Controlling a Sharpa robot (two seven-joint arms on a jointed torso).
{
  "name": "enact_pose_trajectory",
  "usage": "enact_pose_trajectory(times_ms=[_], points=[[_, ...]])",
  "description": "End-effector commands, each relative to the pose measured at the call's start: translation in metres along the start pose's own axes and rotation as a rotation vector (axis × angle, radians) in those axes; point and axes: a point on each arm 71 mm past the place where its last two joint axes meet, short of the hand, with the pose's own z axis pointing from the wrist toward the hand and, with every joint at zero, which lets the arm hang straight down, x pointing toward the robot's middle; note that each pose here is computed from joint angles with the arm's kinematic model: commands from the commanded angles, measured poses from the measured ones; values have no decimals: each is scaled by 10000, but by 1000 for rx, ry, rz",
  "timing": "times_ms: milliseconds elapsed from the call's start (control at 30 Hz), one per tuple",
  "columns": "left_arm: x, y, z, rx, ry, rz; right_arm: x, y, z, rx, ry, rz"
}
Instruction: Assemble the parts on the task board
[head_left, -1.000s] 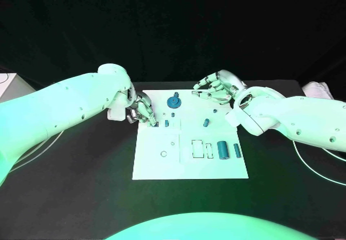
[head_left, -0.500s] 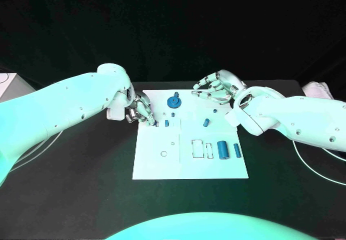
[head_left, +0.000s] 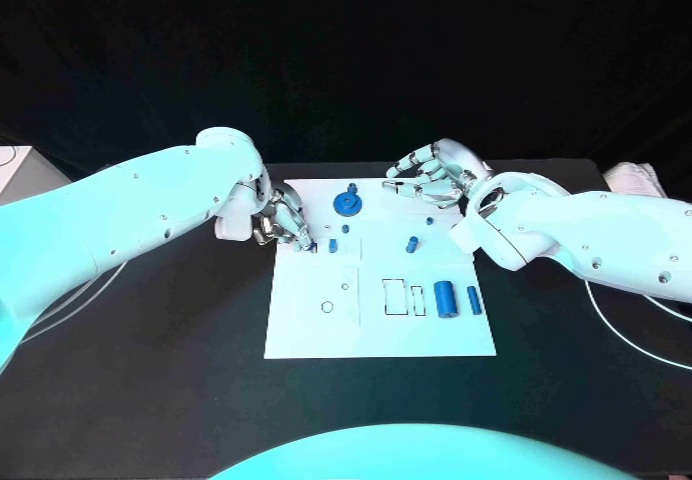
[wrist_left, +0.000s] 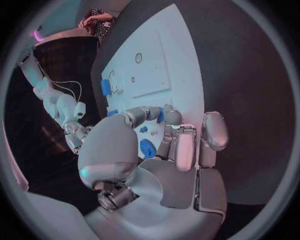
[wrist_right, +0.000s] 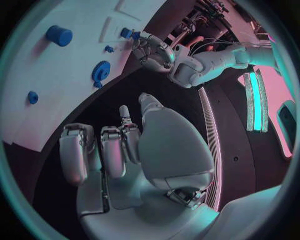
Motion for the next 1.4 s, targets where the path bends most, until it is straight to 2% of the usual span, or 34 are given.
enact_pose_trajectory(times_ms=[33, 600, 1067, 1400], points=[[1, -30, -11, 28, -2, -22, 16, 12, -3, -11, 14, -6], [23, -34, -19, 39, 15, -30, 15, 10, -6, -10, 17, -6], [16, 44, -44, 47, 8, -58, 27, 18, -5, -14, 24, -10], [17, 81, -57, 63, 13, -85, 66, 67, -4, -55, 46, -71]])
